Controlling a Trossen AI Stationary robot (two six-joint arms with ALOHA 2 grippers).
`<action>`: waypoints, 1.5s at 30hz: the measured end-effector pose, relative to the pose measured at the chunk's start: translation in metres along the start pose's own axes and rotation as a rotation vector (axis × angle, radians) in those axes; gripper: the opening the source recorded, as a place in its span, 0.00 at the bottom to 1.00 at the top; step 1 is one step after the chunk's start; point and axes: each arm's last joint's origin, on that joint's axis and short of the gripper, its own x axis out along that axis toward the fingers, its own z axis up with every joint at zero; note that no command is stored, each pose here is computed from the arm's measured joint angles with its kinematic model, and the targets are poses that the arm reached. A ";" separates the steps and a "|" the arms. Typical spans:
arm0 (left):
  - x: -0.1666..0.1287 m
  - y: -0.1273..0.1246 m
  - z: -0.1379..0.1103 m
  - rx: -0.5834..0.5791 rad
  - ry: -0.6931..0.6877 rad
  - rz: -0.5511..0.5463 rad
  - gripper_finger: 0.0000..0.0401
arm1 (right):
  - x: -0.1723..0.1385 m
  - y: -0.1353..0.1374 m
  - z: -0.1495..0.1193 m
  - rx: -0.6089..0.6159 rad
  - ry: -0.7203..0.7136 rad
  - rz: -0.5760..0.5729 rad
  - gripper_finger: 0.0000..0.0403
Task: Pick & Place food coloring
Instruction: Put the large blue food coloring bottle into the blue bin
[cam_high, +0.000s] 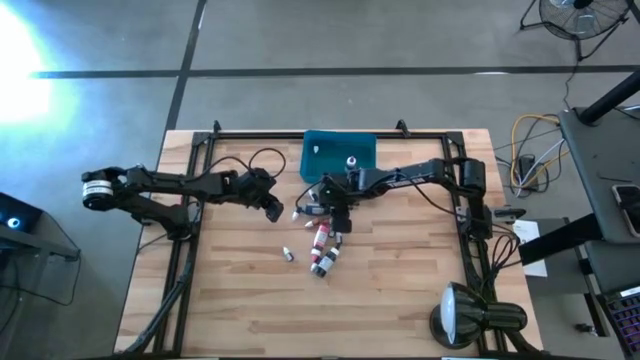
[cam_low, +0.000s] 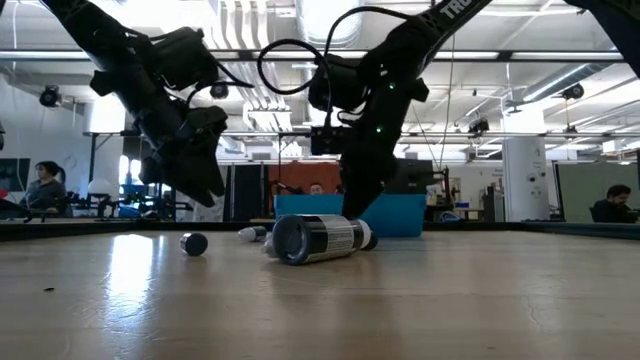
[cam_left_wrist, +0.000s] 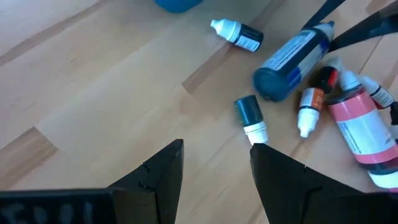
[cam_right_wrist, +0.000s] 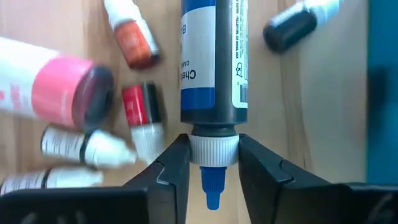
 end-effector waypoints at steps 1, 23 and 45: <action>0.000 0.000 0.000 0.002 0.001 0.001 0.41 | -0.003 0.000 0.001 0.000 0.014 -0.002 0.24; 0.000 -0.003 0.005 0.008 -0.055 -0.034 0.41 | -0.079 0.011 -0.028 0.631 0.850 0.274 0.27; -0.001 -0.006 0.006 0.063 -0.071 -0.049 0.41 | -0.069 0.076 -0.116 0.955 1.320 0.325 0.28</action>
